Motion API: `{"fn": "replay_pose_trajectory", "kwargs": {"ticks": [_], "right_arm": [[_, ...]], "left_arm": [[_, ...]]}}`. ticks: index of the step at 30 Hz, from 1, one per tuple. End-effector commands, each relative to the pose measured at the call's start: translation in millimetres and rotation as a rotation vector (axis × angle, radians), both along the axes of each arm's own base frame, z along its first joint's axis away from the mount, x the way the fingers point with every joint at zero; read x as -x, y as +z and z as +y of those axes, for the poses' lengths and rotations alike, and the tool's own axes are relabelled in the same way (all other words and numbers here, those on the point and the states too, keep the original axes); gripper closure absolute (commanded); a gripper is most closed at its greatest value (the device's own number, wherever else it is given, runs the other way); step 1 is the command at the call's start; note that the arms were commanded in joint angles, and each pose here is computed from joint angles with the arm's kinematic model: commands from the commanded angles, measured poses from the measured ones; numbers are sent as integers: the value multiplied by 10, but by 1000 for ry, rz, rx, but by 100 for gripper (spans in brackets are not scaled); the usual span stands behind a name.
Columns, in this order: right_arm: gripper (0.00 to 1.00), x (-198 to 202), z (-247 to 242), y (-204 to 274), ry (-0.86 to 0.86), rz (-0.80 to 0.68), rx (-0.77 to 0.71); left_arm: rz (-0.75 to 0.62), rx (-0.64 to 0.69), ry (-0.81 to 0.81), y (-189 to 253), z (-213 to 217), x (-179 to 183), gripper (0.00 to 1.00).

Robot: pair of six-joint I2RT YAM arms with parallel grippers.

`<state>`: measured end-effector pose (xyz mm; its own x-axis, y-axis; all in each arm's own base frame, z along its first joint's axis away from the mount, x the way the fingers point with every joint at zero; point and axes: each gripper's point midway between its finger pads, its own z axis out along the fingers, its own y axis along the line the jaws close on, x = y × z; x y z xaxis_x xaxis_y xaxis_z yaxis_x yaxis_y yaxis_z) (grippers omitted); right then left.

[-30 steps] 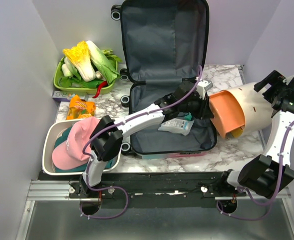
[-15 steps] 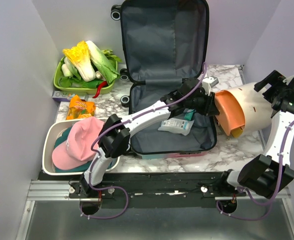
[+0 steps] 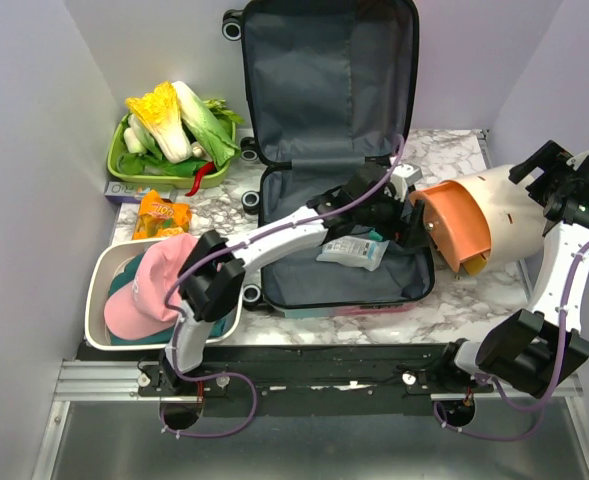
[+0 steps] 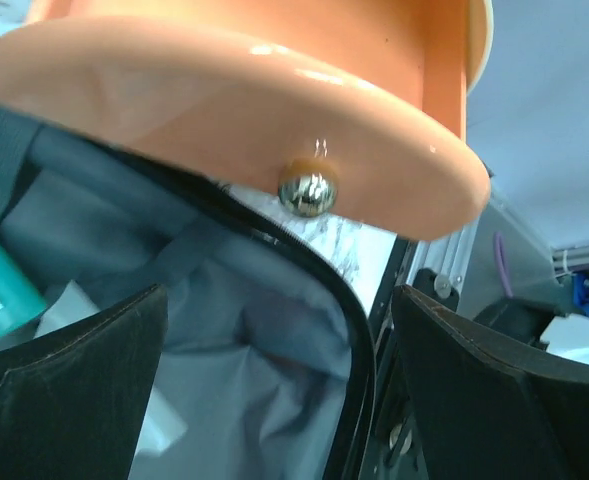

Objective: Open, take out, and arrange the luggage

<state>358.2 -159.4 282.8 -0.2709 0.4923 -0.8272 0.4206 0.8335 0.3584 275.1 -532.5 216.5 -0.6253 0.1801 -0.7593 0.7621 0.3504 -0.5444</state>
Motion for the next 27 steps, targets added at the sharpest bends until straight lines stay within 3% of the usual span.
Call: {"fn": "replay_pose_trajectory", "kwargs": {"ticks": [1, 2, 6, 7, 9, 10, 11, 13, 14, 16, 17, 19, 23, 27], "right_arm": [[0, 104, 81, -284, 4, 87, -55], [0, 103, 85, -271, 4, 83, -57], [0, 100, 102, -275, 16, 83, -58], [0, 102, 101, -282, 14, 84, -60], [0, 107, 92, -278, 9, 85, -55], [0, 103, 92, -277, 10, 85, -56], [0, 102, 92, -266, 10, 83, -55], [0, 93, 104, -256, 18, 80, -58], [0, 92, 109, -255, 21, 79, -59], [0, 77, 124, -256, 31, 78, -67], [0, 73, 129, -260, 33, 78, -71], [0, 69, 136, -264, 36, 78, -75], [0, 75, 124, -291, 30, 85, -74], [0, 72, 141, -295, 37, 84, -80]], "left_arm": [[-129, 54, 140, 473, 538, -280, 1], [-141, 91, 169, 610, 639, -333, 1], [-88, 26, 317, 323, 953, -798, 1], [-99, 30, 331, 379, 942, -902, 1], [-64, -43, 333, 48, 905, -1058, 1], [-86, -27, 327, 178, 825, -1131, 1], [-44, -88, 331, -115, 794, -1193, 1], [-81, -84, 338, -38, 700, -1346, 1], [-52, -129, 349, -285, 672, -1408, 1], [-72, -114, 362, -211, 591, -1551, 1], [-41, -152, 363, -451, 566, -1593, 1], [-34, -141, 357, -424, 474, -1651, 3], [59, -141, 285, -784, 321, -1554, 11], [98, -188, 331, -1147, 328, -1593, 20]]}}
